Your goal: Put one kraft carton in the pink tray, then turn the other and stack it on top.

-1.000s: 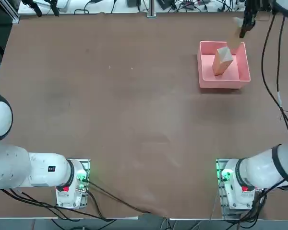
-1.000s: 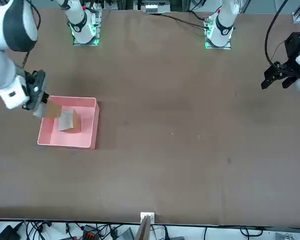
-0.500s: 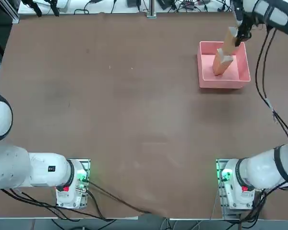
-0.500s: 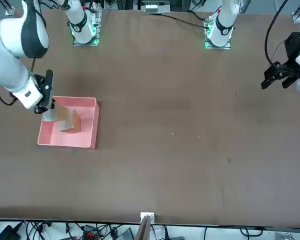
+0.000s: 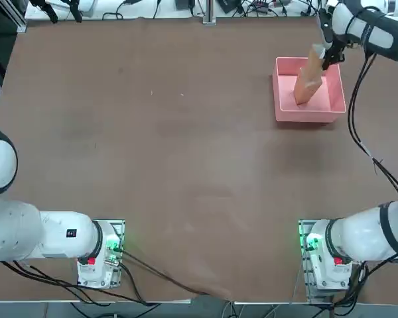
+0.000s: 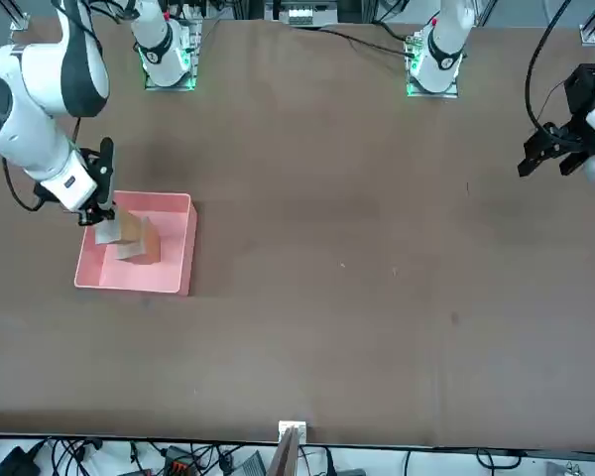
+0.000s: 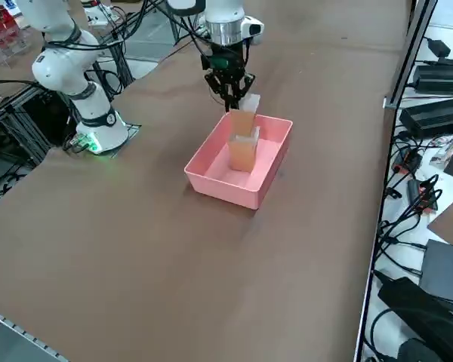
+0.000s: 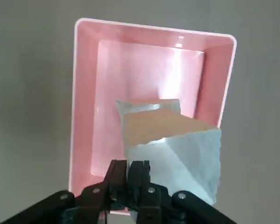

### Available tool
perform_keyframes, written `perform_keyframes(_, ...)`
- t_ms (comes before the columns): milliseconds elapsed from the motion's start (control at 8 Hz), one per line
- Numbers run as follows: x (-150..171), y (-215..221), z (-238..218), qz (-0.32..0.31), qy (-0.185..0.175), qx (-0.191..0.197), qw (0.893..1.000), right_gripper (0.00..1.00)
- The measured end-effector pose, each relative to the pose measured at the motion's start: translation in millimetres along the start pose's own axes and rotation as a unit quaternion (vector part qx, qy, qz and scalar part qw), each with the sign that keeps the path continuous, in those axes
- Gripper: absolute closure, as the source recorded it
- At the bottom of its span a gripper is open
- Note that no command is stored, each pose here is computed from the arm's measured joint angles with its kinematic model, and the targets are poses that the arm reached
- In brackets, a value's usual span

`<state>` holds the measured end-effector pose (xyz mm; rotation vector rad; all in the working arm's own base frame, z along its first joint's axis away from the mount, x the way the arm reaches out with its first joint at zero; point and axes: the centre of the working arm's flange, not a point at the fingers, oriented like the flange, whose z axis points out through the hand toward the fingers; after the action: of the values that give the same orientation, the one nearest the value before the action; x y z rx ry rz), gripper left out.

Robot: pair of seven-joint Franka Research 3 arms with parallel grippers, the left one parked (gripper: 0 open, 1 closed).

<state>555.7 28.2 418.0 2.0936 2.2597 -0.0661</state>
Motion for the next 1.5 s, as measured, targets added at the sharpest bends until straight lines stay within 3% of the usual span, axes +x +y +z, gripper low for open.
perform_keyframes(625,-1.7,-4.8,16.4,-0.002,-0.003,-0.009,1.0,0.97)
perform_keyframes(1125,-3.4,-8.1,29.7,0.002,-0.008,-0.001,1.0,0.88)
perform_keyframes(1500,-6.4,-7.5,29.8,0.033,-0.008,-0.002,0.999,0.4)
